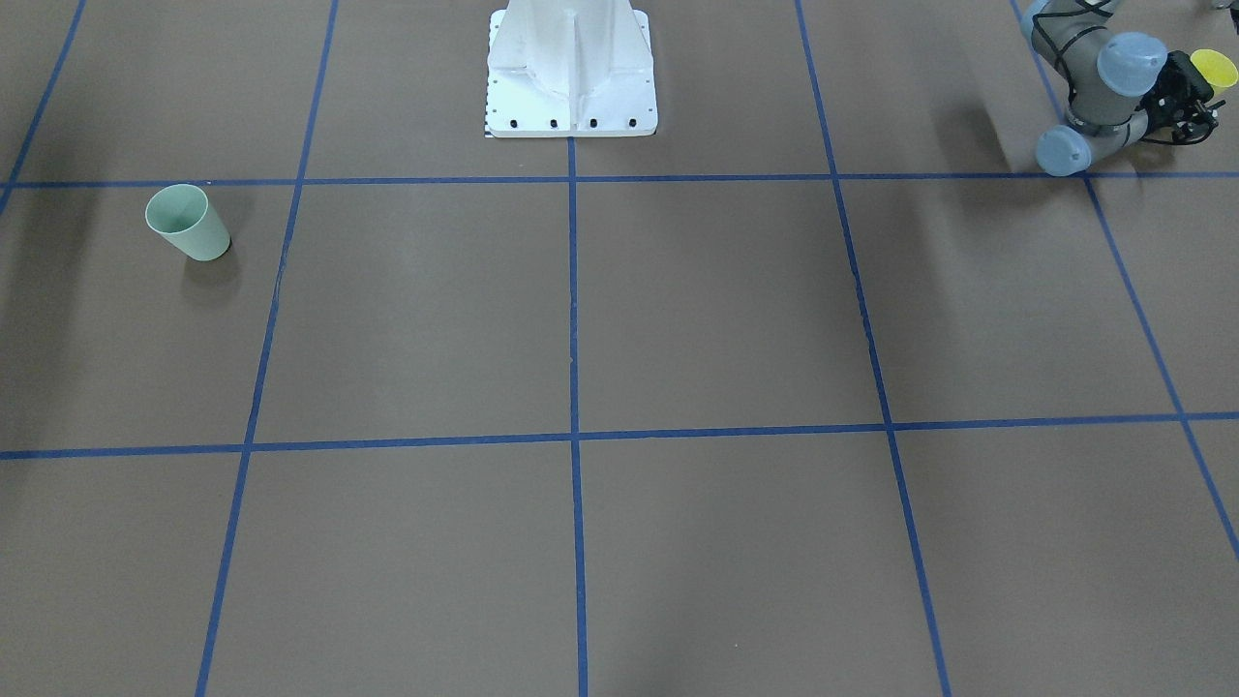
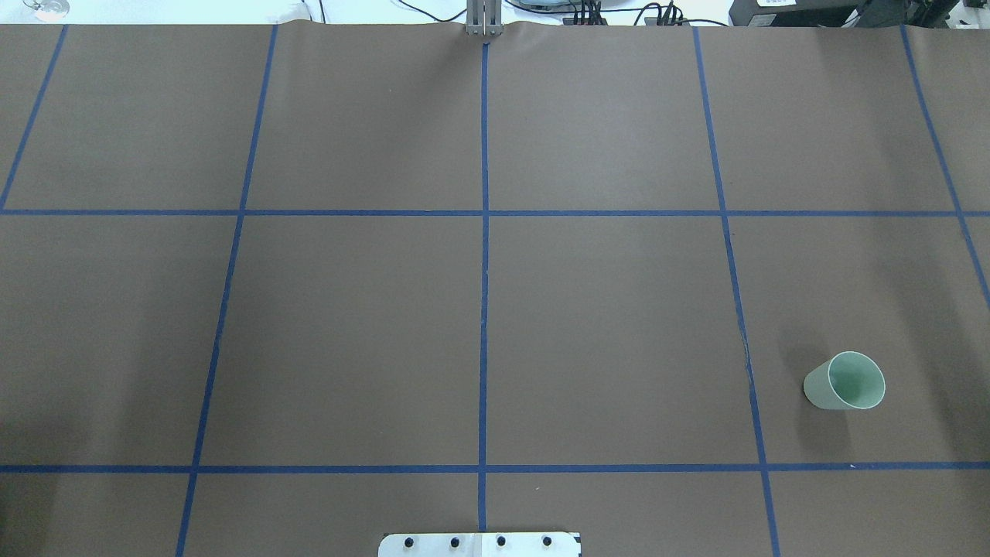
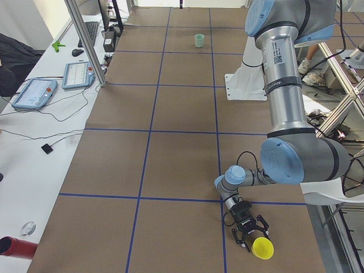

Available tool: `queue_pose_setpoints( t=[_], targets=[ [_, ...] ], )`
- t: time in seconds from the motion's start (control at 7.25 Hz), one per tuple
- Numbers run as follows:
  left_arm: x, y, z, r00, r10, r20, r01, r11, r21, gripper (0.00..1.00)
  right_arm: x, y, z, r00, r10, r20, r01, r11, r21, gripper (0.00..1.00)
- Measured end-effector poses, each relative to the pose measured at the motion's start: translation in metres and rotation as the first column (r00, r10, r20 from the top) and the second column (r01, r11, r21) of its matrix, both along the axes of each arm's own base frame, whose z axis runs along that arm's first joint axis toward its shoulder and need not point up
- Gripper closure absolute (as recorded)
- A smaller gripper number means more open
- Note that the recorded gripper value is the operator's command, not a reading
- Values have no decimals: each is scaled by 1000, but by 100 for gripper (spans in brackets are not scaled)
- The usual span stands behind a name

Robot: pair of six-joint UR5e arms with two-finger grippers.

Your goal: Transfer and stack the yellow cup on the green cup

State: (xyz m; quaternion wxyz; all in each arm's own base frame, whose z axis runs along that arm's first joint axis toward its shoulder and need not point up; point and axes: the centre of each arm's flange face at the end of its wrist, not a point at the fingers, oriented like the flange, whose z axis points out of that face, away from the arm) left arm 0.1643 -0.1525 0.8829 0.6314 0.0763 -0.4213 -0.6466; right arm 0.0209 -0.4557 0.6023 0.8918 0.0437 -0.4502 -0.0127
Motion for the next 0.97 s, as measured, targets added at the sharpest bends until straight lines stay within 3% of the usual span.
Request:
queue_pose_setpoints(
  t=[0.69,0.83,0.97],
  targets=[
    [-8,6,16,1000,-21,1,21,1000,-23,0,-1,-1,-1,1000,-3,0,3,1000,3,0],
    [-9,7,17,1000,-24,3,24,999,-25,15,-1,-1,-1,1000,-3,0,3,1000,4,0],
    [-10,7,18,999,-31,12,32,999,-20,45,-1,-1,-1,1000,-3,0,3,1000,4,0]
  ],
)
